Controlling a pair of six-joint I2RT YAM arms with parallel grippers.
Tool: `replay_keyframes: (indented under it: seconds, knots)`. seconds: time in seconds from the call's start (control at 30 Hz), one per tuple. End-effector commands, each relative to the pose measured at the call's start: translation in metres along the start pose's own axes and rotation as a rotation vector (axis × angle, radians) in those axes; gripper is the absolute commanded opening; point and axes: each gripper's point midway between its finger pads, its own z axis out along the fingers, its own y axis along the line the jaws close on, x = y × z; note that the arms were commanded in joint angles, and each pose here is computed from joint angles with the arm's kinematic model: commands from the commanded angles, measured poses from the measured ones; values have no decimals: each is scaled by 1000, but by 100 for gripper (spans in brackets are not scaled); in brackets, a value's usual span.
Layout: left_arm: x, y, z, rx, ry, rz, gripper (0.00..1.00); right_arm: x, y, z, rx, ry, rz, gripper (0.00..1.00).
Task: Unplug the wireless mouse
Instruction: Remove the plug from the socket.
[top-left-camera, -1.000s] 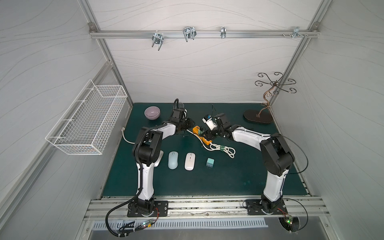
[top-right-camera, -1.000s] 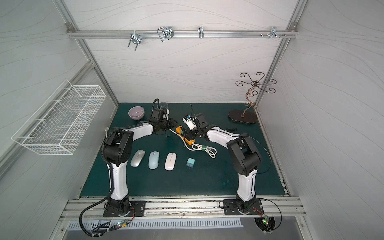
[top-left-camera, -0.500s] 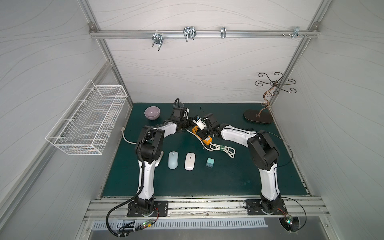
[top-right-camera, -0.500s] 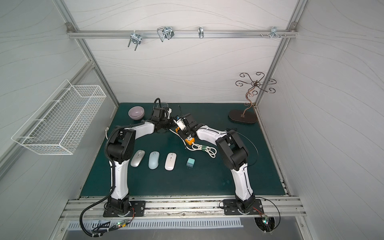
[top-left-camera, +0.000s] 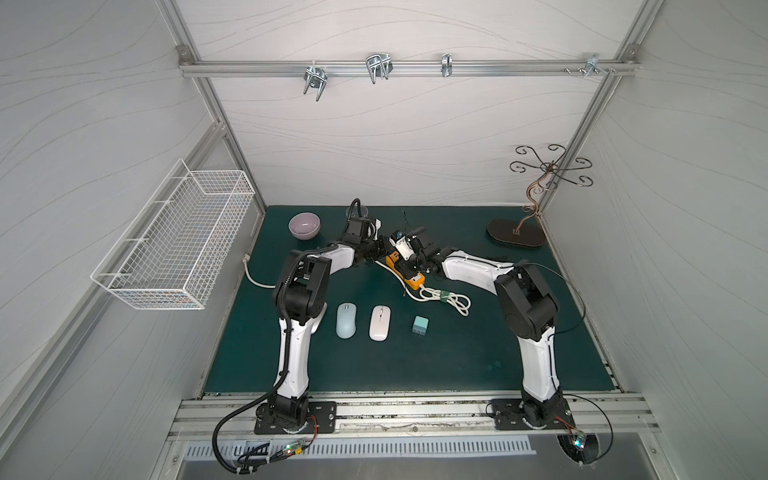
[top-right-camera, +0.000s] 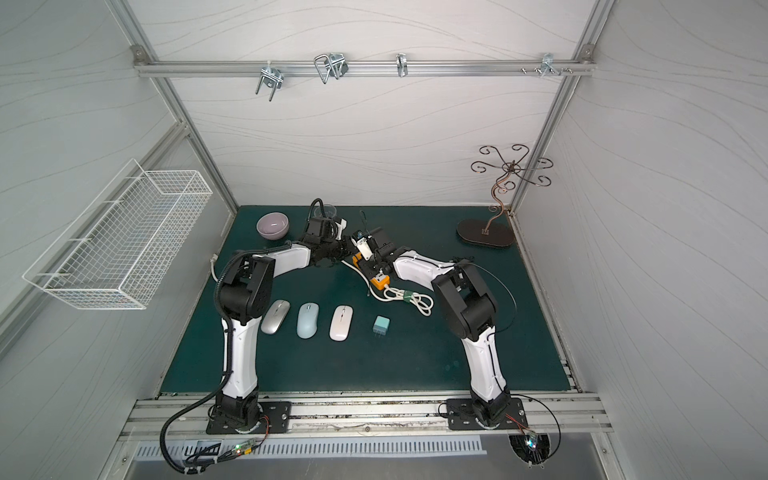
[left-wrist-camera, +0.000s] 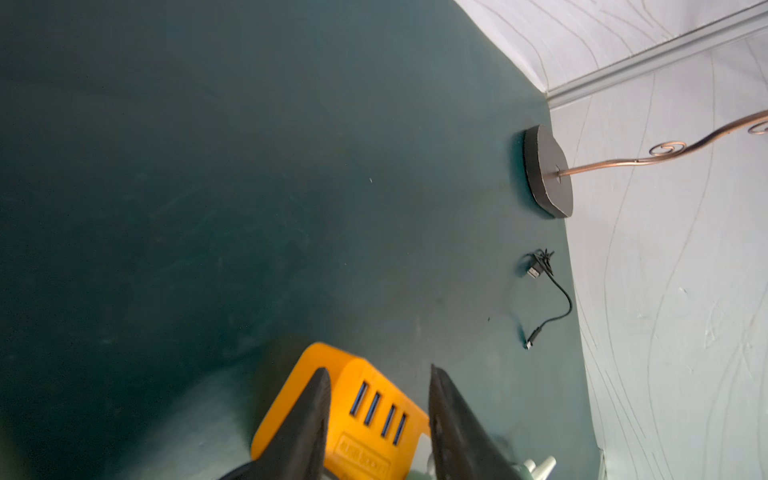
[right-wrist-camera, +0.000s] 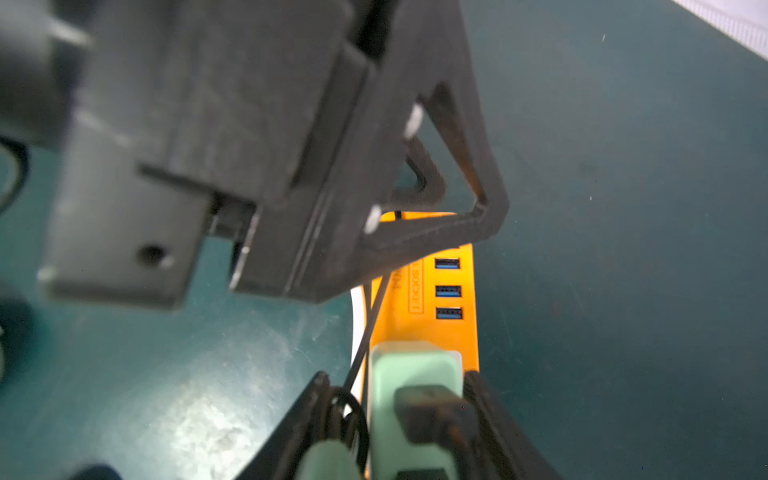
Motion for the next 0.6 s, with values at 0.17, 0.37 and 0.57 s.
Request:
replay_keyframes:
  seconds: [0.17,0.37,0.57]
  knots:
    - [6,-25,9,70,28,70,35,21,-9,12,0,76,49,7]
    - [15,-27,13,66,53,73,33,21,-9,10,-2,74,52,2]
    - [38,3,27,-38,140,10,26,15,-9,5,1,52,49,0]
